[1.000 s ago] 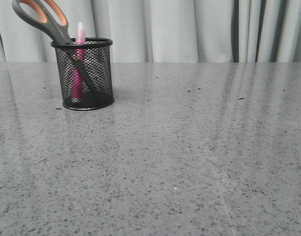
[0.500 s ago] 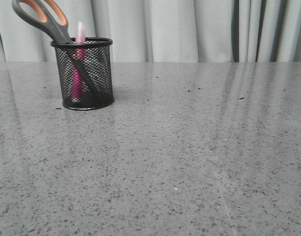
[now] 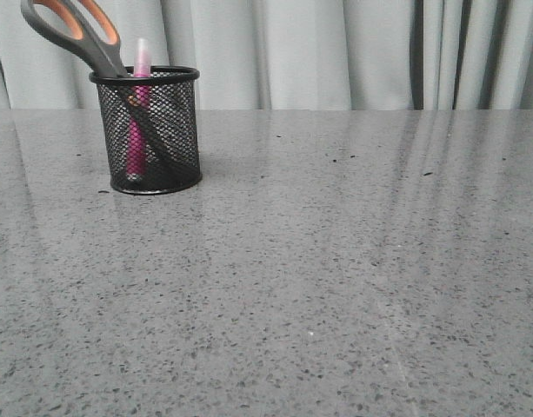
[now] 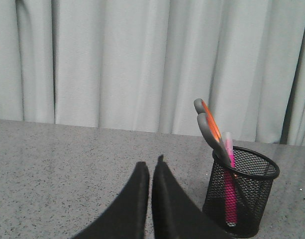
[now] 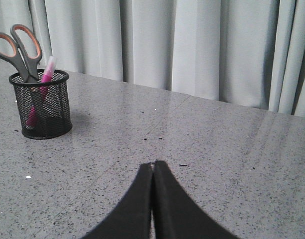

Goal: Put pen and scissors into bin

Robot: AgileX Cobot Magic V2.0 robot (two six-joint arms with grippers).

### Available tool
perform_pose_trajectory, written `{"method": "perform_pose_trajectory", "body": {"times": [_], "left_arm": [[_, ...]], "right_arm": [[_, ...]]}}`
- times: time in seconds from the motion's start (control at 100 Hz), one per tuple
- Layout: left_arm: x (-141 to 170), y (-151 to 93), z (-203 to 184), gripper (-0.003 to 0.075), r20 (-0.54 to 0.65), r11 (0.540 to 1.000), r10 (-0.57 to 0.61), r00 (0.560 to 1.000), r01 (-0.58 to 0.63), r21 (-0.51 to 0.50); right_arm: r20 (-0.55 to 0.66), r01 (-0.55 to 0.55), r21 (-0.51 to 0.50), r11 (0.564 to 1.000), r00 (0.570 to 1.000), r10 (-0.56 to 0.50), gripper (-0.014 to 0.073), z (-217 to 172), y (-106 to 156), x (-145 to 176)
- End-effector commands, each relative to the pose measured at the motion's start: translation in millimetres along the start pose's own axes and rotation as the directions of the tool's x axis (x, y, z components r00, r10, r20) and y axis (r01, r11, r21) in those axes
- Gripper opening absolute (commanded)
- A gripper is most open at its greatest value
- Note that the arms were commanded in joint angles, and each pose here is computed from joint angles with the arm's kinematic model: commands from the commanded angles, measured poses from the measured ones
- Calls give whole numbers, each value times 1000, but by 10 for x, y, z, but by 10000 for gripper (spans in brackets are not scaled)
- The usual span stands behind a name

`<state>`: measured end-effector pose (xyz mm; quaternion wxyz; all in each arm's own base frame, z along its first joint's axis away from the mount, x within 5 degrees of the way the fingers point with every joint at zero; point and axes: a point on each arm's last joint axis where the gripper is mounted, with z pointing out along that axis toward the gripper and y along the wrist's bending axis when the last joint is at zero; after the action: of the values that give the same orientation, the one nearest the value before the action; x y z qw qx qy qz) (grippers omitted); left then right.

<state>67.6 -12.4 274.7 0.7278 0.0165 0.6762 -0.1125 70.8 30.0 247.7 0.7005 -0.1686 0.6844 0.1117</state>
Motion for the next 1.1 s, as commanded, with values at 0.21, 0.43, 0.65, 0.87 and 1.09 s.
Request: {"method": "perform_pose_trajectory", "body": {"times": [0.21,0.43,0.65,0.87,1.09], "left_arm": [[-158,7,-1,-20,97,1000,6,995,-4,-18],[-118,6,-60,-20,74,969,246,966,-244,-39],[278,91,-200,-20,54,980,176,983,-170,-102],[636,150,-205,-20,34,988,105,994,-101,-116],[674,154,-203,-20,11,993,34,999,-32,-116]], "right_arm": [[82,3,-15,1000,997,-2,-55,0,9,-145],[82,3,-15,1000,997,-2,-55,0,9,-145],[82,3,-15,1000,997,-2,-55,0,9,-145],[81,3,-15,1000,997,-2,-55,0,9,-140],[81,3,-15,1000,997,-2,-55,0,9,-140]]}}
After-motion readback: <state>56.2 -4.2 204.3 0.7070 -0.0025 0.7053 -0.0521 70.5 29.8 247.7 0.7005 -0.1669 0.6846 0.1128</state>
